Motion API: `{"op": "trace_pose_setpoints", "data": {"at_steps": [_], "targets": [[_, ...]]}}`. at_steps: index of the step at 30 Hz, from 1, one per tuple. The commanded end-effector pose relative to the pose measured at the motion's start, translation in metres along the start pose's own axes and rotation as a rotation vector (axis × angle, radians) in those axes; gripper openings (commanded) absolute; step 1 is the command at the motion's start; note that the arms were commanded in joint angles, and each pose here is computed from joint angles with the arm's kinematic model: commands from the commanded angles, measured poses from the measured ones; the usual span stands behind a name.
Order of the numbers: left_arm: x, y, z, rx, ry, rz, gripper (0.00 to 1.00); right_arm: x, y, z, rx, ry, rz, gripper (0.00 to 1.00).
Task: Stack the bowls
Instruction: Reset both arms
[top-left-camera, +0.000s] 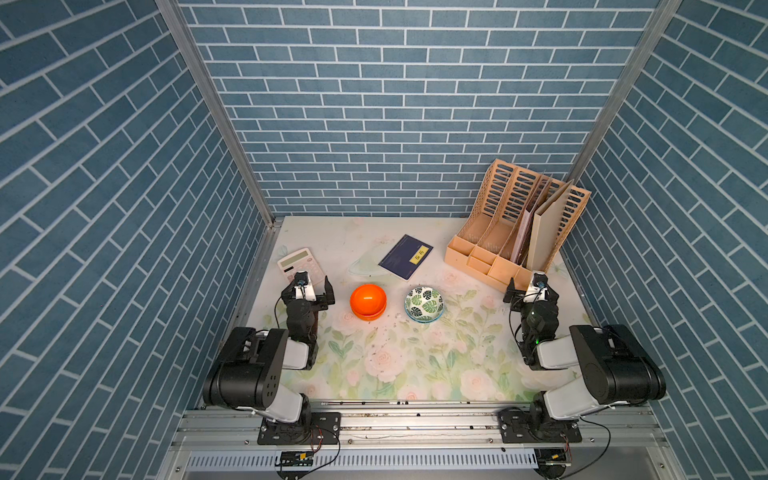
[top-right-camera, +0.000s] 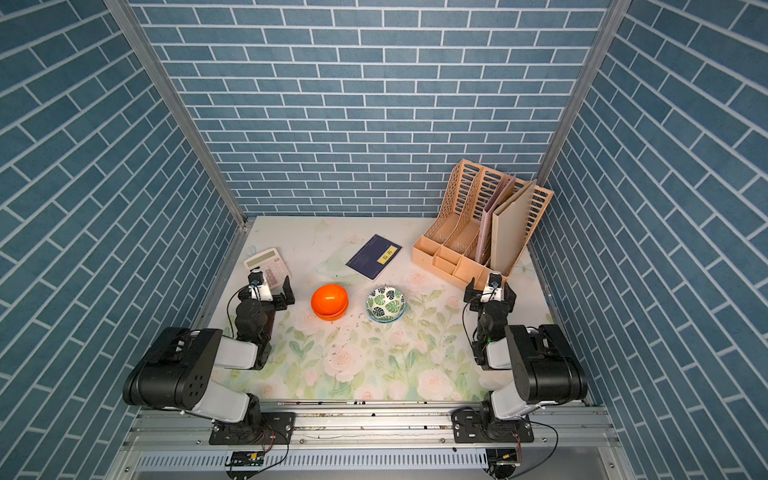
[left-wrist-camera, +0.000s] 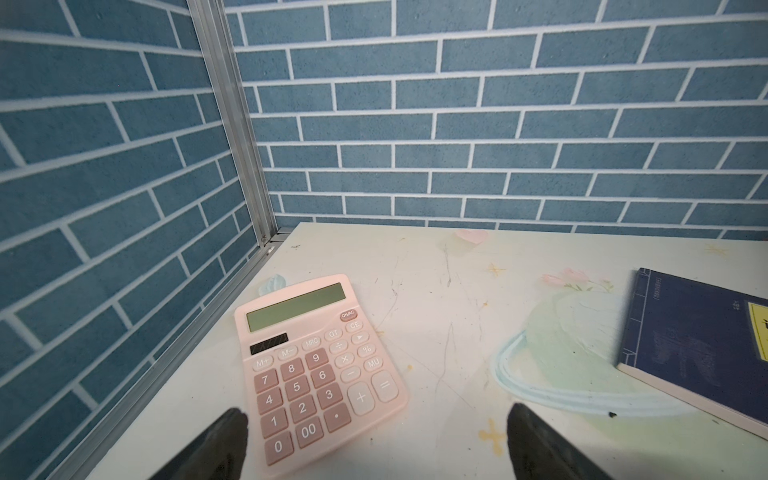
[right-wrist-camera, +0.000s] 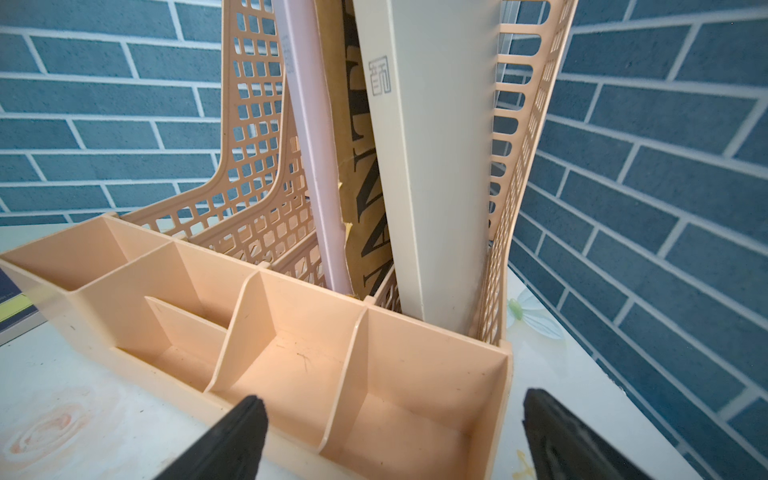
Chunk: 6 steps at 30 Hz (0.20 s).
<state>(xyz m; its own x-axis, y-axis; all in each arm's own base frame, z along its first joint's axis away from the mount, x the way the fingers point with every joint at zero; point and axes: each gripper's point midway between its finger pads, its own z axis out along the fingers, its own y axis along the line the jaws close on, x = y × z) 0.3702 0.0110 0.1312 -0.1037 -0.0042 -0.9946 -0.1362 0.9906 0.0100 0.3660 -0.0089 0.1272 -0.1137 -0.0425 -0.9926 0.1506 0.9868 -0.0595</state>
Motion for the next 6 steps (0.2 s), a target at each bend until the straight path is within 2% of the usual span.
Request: {"op": "trace_pose_setpoints", "data": {"at_steps": [1,6], "targets": [[-0.0023,0.0017,-0.0012,0.001,-0.016,0.004,0.99,-0.0021,-0.0020,-0.0011,0.011,-0.015,-0.019,1.00],[-0.0012,0.0012,0.0001,0.015,-0.009,0.000,1.00,-0.0019,-0.0022,-0.0011,0.011,-0.014,-0.019,1.00]]}}
